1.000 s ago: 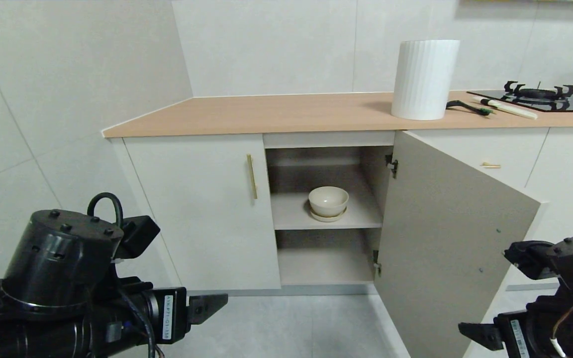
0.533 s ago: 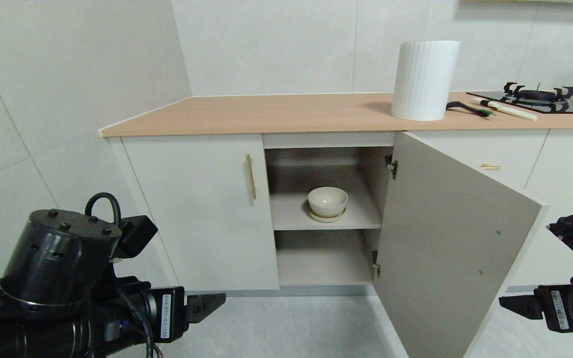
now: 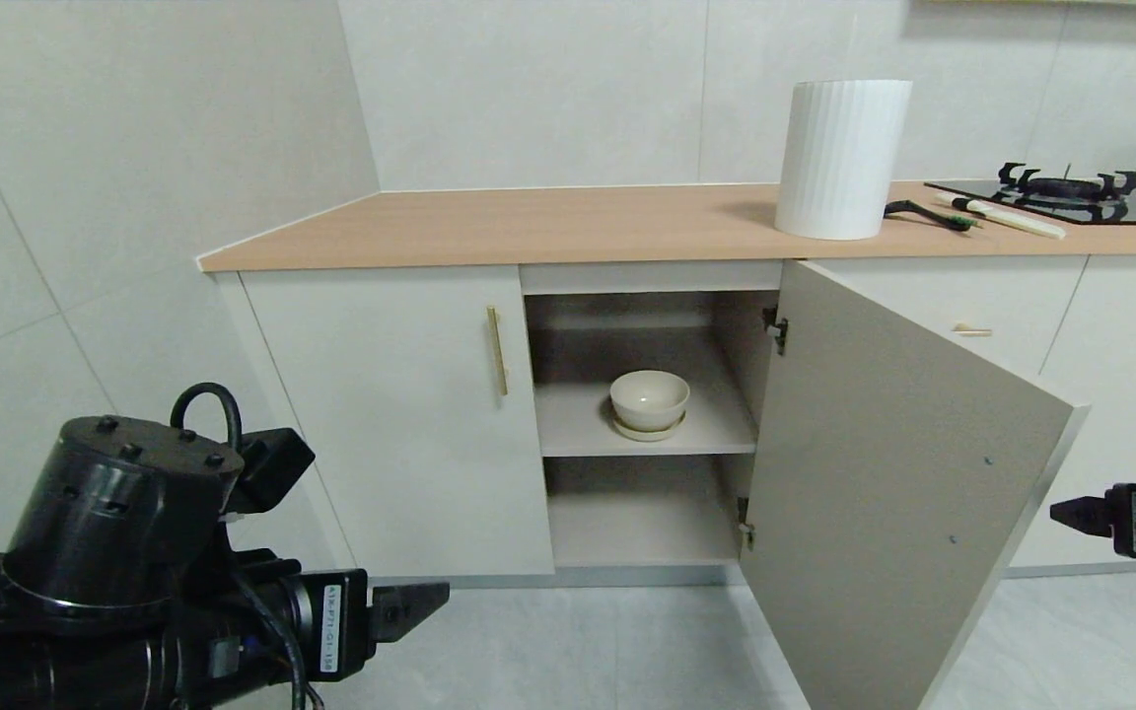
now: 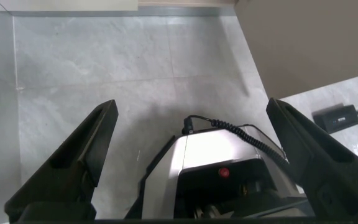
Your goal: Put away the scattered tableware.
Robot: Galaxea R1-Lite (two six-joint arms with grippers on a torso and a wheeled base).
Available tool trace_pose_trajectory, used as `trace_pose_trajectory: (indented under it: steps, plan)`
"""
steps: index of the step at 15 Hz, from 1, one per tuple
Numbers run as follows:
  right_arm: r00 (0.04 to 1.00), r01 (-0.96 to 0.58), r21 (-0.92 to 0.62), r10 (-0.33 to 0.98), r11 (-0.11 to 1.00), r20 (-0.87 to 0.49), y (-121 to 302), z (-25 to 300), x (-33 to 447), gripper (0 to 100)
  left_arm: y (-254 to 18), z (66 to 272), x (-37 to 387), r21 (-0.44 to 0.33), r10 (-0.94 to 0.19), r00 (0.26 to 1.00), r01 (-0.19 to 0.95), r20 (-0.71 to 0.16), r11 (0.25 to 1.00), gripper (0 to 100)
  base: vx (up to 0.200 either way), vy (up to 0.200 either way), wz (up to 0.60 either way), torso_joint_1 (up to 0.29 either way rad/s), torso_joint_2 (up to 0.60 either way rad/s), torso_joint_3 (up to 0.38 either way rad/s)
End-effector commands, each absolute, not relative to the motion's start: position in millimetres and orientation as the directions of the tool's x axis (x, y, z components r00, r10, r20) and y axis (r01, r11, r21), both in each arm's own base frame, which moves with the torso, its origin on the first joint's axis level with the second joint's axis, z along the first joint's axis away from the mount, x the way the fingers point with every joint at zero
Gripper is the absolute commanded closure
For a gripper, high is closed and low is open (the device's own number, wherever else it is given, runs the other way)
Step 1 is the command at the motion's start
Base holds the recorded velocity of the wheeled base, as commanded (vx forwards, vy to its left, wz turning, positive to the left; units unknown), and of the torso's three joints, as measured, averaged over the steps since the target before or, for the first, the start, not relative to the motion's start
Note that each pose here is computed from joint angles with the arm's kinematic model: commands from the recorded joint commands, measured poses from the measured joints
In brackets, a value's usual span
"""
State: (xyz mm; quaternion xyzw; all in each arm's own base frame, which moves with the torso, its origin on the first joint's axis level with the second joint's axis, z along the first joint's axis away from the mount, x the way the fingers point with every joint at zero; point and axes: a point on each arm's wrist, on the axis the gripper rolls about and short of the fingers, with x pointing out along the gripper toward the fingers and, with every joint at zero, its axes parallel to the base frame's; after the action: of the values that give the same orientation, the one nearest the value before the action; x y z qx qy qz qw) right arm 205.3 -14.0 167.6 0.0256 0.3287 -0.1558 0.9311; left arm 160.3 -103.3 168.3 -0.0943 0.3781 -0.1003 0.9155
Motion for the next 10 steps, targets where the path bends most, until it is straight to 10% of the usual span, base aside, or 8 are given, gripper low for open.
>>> trace_pose_trajectory:
  steps: [1, 10]
  plan:
    - [0.712, 0.364, -0.022, -0.293, 0.931, -0.639, -22.2, 150.6, 226.9, 0, -103.5, 168.0, 160.5, -0.248, -0.254, 0.693, 0.112, -0.674, 0.962, 0, 0.0, 0.0, 0.0, 0.0, 0.0, 0.0]
    - [0.778, 0.358, 0.182, -0.185, 0.916, -0.601, 12.6, 144.2, 244.9, 0, -103.4, 168.3, 160.3, -0.249, -0.255, 0.694, 0.112, -0.673, 0.962, 0, 0.0, 0.0, 0.0, 0.0, 0.0, 0.0]
